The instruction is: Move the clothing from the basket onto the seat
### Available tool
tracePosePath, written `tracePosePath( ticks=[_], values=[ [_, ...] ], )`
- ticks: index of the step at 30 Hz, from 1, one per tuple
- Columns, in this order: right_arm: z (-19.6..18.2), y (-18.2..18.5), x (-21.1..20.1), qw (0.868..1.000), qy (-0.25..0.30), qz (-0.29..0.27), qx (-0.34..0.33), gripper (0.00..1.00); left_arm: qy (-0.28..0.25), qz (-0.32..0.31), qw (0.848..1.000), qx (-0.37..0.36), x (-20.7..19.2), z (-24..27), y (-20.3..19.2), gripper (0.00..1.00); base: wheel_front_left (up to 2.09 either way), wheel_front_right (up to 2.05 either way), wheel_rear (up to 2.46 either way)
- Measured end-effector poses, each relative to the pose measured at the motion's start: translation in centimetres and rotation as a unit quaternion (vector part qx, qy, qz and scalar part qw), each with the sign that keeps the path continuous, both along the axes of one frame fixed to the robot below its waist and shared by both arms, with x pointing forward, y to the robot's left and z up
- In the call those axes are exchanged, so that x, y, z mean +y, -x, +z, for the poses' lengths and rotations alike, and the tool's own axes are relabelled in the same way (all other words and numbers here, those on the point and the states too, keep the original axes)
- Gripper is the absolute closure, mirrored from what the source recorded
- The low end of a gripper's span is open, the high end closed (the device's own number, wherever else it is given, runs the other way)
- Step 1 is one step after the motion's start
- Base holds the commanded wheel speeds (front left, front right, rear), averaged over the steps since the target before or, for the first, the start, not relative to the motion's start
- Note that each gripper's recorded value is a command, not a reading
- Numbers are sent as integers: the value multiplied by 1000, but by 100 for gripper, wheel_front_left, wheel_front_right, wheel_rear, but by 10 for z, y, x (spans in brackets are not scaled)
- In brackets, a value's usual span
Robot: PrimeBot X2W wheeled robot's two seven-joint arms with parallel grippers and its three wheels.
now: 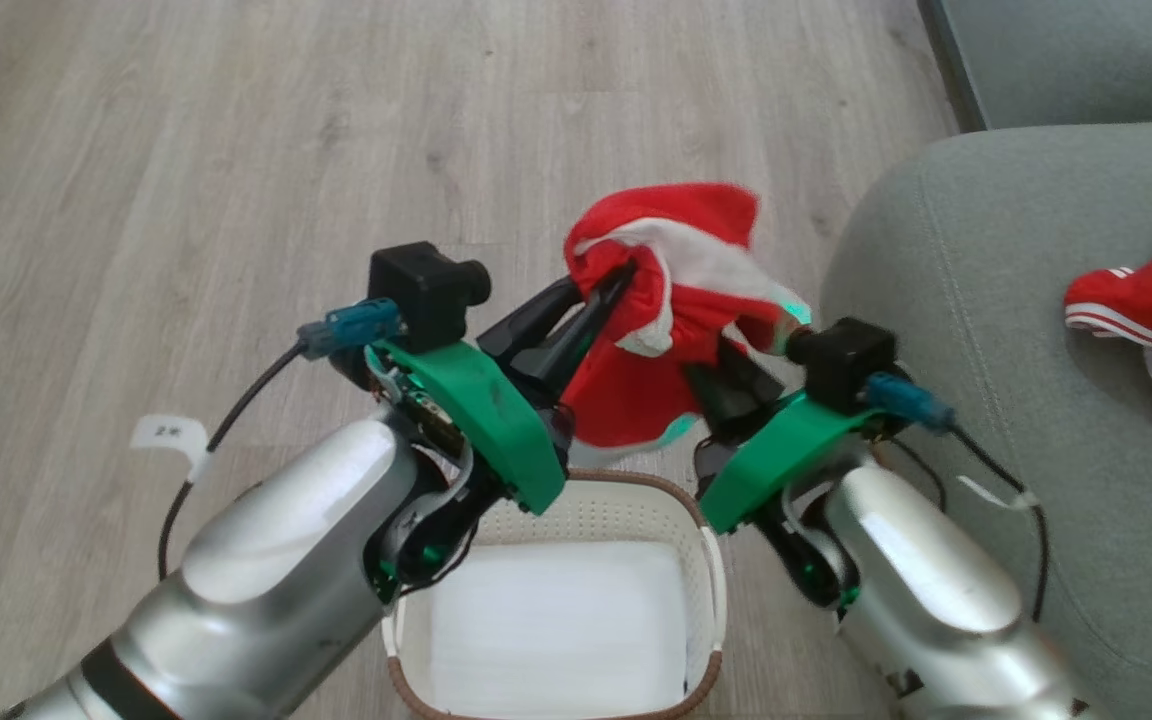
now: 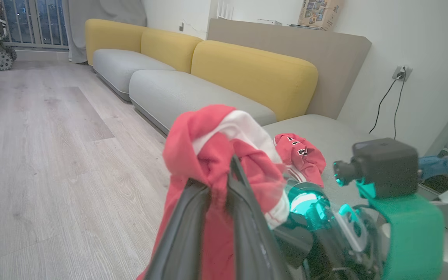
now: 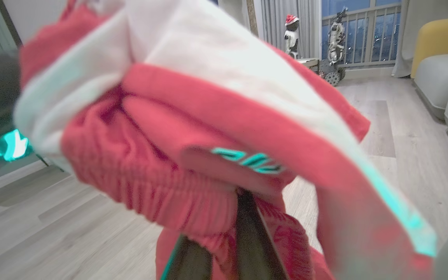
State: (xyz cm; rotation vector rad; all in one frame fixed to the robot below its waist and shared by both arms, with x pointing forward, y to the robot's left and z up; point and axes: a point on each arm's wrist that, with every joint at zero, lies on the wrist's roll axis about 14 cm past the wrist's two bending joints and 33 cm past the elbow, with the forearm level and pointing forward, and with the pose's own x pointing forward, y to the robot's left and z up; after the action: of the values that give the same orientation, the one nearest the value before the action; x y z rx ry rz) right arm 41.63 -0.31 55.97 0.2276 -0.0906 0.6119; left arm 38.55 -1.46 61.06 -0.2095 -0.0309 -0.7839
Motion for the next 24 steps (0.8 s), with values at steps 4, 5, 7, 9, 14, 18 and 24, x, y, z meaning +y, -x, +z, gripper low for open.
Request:
tracePosePath(
  ticks=[4, 5, 7, 9, 14, 18, 24],
  values=[
    [13, -3, -22, 999, -10, -30, -24, 100, -1, -5, 1000, 7, -4, -6, 0, 69, 0, 0, 0],
    [15, -3, -28, 999, -10, -38, -28, 100, -1, -6, 1000, 12, -5, -9, 0, 11, 0, 0, 0],
    [17, -3, -40, 998, -12, -55, -34, 100, -3, -11, 1000, 20, -9, -16, 2, 0, 0, 0, 0],
    [21, -4, -54, 996, -15, -74, -41, 100, -8, -20, 999, 25, -13, -21, 4, 0, 0, 0, 0],
    [32, -4, -87, 991, -11, -116, -64, 100, -10, -48, 998, 25, -30, -22, 8, 0, 0, 0, 0],
    [39, -1, -122, 984, -4, -159, -79, 100, -12, -70, 997, 20, -45, -22, 11, 0, 0, 0, 0],
    [33, 13, -168, 974, 18, -213, -79, 100, -14, -101, 995, 5, -66, -23, 14, 0, 0, 0, 0]
  ],
)
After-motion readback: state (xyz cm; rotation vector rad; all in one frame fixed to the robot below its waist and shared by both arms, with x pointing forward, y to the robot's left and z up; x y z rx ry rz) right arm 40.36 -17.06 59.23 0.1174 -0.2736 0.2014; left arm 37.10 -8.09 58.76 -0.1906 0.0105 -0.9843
